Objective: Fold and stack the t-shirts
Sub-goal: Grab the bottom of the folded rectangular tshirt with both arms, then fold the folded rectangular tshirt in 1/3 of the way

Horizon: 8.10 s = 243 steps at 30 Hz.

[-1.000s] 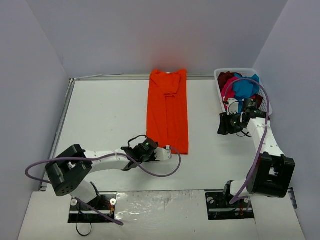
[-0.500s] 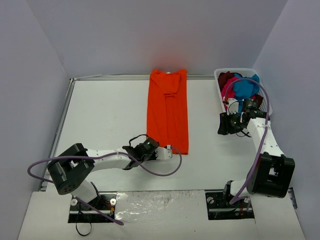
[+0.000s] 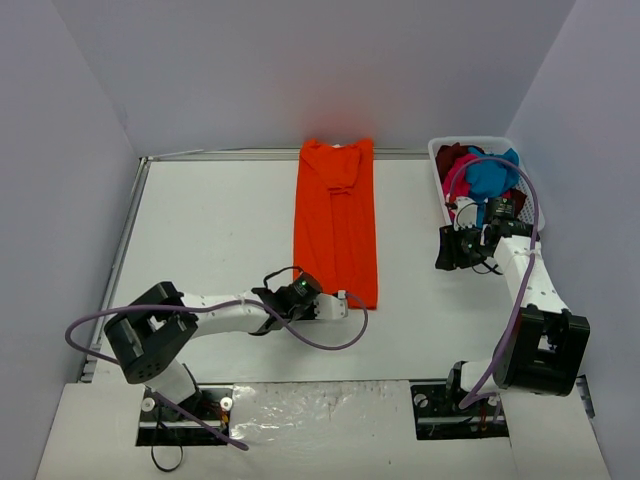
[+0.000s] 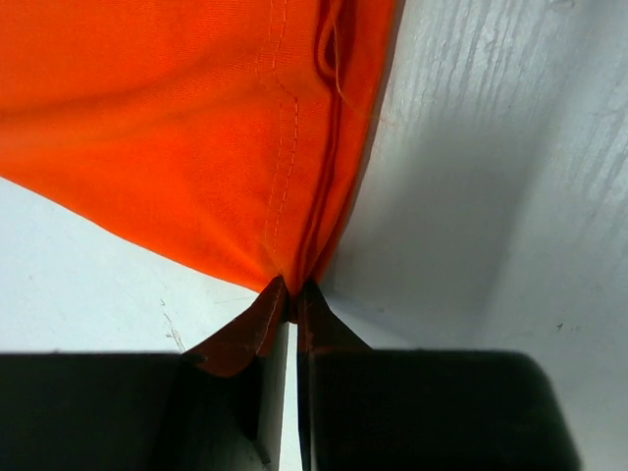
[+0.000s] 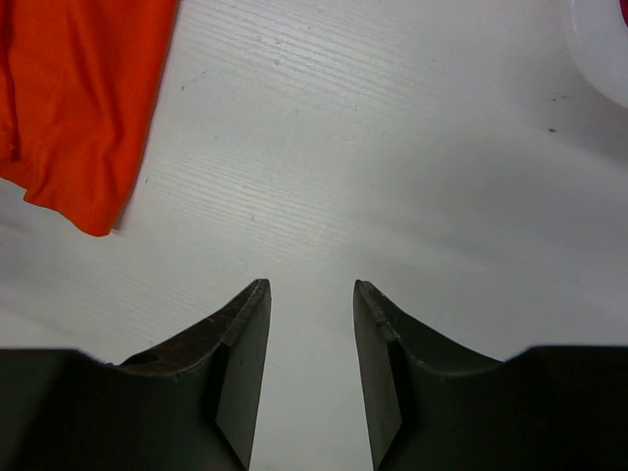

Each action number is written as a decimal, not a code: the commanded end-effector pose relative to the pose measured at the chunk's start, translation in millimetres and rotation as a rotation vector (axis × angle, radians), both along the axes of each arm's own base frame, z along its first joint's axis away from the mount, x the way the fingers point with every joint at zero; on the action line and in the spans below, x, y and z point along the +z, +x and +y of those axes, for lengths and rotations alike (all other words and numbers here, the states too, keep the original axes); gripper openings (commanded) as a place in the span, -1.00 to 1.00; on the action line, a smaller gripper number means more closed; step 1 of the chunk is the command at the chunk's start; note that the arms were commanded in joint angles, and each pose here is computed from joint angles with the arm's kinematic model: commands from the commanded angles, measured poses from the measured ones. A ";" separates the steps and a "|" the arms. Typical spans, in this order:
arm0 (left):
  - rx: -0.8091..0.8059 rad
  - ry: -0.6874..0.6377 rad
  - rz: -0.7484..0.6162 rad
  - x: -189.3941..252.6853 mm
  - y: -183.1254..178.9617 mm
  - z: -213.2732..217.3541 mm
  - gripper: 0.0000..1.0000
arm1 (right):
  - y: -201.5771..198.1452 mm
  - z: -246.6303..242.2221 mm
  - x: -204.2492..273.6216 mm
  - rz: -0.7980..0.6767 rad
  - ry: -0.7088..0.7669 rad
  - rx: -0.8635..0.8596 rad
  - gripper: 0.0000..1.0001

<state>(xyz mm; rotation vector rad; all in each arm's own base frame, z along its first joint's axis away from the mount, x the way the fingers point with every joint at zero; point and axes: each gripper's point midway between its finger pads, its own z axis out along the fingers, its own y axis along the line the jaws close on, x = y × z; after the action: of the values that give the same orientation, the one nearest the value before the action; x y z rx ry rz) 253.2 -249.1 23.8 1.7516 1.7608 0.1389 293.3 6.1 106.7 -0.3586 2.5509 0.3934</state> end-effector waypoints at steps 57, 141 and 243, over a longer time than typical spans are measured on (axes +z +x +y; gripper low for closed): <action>0.104 -0.286 0.780 20.5 -5.1 0.2 -0.95 | -90.3 172.7 -72.8 -0.305 -0.131 1.151 -0.41; 0.111 -0.291 0.849 15.7 -9.1 6.6 -0.95 | -91.7 178.4 -94.4 -0.146 -0.159 1.220 -0.31; 0.065 -0.417 0.662 134.3 110.3 21.3 -0.95 | 96.0 170.8 17.1 -0.349 -0.197 1.093 -1.00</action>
<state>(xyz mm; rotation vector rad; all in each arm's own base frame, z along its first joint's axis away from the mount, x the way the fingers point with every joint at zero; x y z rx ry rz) 359.3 -232.9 144.8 1.5076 2.1204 -0.8139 378.1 176.7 119.2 -1.7238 1.8649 0.3918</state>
